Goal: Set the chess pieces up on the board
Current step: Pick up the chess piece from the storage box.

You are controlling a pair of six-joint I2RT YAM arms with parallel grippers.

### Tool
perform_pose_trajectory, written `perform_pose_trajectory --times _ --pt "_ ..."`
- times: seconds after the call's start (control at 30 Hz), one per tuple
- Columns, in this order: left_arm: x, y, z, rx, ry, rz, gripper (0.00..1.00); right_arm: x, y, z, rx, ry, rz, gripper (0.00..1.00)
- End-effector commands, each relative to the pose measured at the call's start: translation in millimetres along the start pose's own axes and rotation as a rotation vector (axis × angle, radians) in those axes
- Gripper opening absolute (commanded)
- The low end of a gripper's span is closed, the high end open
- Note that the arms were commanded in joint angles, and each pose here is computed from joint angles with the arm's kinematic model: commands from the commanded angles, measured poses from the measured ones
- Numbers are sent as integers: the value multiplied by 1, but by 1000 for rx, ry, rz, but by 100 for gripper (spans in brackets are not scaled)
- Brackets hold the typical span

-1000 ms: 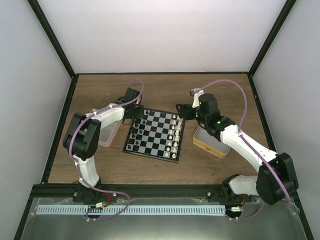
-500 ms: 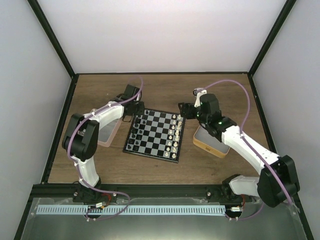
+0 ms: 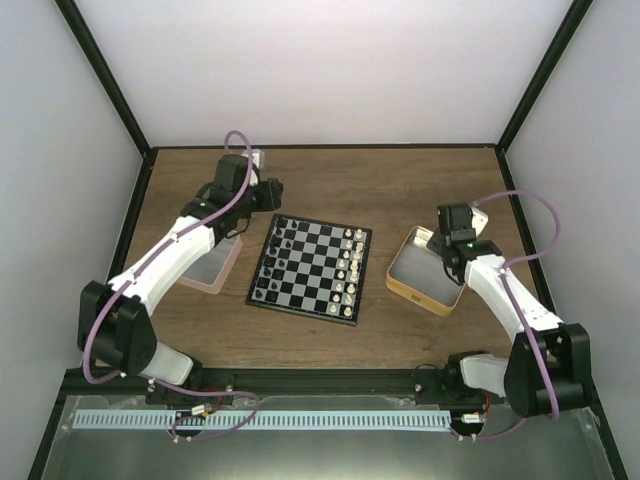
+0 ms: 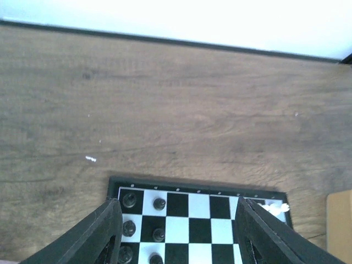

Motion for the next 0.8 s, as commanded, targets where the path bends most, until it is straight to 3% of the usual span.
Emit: perform_pose_trajectory --times 0.0,0.37,0.77 --pt "15 -1 -4 -23 -51 31 59 -8 -31 14 -3 21 224 49" --pt "24 6 -1 -39 -64 5 61 -65 -31 13 79 97 386 31" --pt "17 13 0 -32 -49 0 61 -92 -40 9 96 111 477 36"
Point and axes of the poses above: each gripper's point midway between its finger pads, its own x axis back along the fingers, its own y axis along the line the jaws close on, z = x × y, the point moved 10 cm from there along x, back along the fingers, and after that the axes turned 1 degree about -x, right-handed, at the moved point
